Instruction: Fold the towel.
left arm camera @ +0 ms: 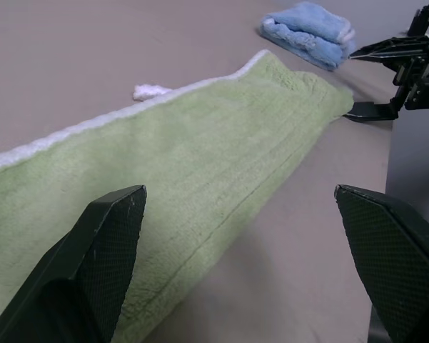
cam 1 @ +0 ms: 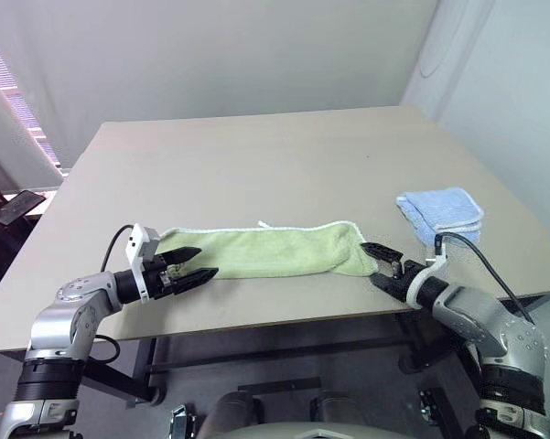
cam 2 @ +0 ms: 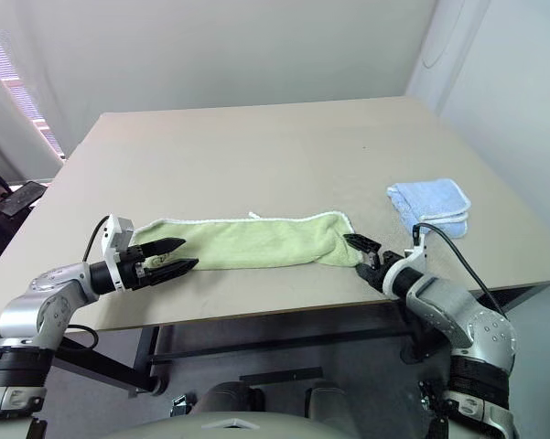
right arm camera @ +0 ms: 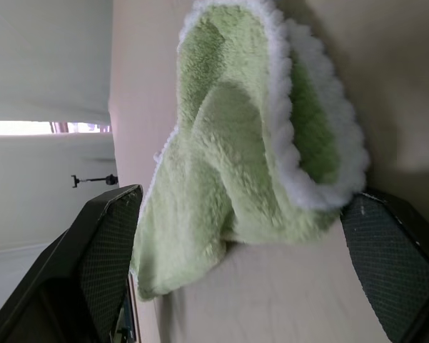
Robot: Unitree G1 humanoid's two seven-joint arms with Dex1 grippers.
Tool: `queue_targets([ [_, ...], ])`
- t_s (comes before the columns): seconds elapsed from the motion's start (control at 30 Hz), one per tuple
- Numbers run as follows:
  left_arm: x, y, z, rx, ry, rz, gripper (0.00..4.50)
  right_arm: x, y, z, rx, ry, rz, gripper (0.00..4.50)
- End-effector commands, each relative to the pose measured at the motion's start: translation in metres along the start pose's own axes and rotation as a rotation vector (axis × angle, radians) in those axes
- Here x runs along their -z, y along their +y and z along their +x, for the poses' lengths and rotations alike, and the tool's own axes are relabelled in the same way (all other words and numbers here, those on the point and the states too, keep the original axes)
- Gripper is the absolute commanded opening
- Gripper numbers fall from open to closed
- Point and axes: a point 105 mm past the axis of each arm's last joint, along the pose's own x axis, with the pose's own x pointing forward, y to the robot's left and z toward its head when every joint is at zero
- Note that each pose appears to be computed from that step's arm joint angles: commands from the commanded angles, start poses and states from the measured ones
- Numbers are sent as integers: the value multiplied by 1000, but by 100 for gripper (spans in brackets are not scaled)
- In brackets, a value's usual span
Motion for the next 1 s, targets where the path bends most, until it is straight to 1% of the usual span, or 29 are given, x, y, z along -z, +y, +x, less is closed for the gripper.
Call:
queue_targets([
  [0.03,-11,0,-1,1,-16,46,446,8,12,16,-46,36,4,445],
  [0.1,-11,0,-1,-5,-14,48,446,13,15,23,-50,52,-11,445],
  [0.2,-10,1,-2,-14,-13,49,450,12,16,27,-52,40,-38,386],
  [0.33,-7,2,-4,-27,-1,51,450,3,3,20,-32,-7,-7,242],
  [0.47,-7,3,-6,-37,-8,47,450,-12,-4,2,-61,-87,44,87],
  [0.53,-7,3,-6,-39,-10,45,450,-17,-7,-5,-69,-108,47,20],
  [0.57,-7,3,-6,-40,-11,44,450,-18,-7,-6,-68,-112,44,4],
  [0.63,-6,4,-5,-42,-13,42,450,-18,-11,-11,-66,-111,38,4],
  [0.8,-5,6,-1,-42,-12,38,450,-7,-18,-24,-65,-41,-14,4],
  [0.87,-5,7,0,-40,-8,41,450,-9,-21,-33,-59,-33,-44,4],
  [0.93,-7,8,0,-39,-9,41,450,-14,-28,-45,-36,-33,-49,4],
  [1.0,-10,9,0,-41,-12,42,450,-20,-32,-58,-19,-24,-94,4],
])
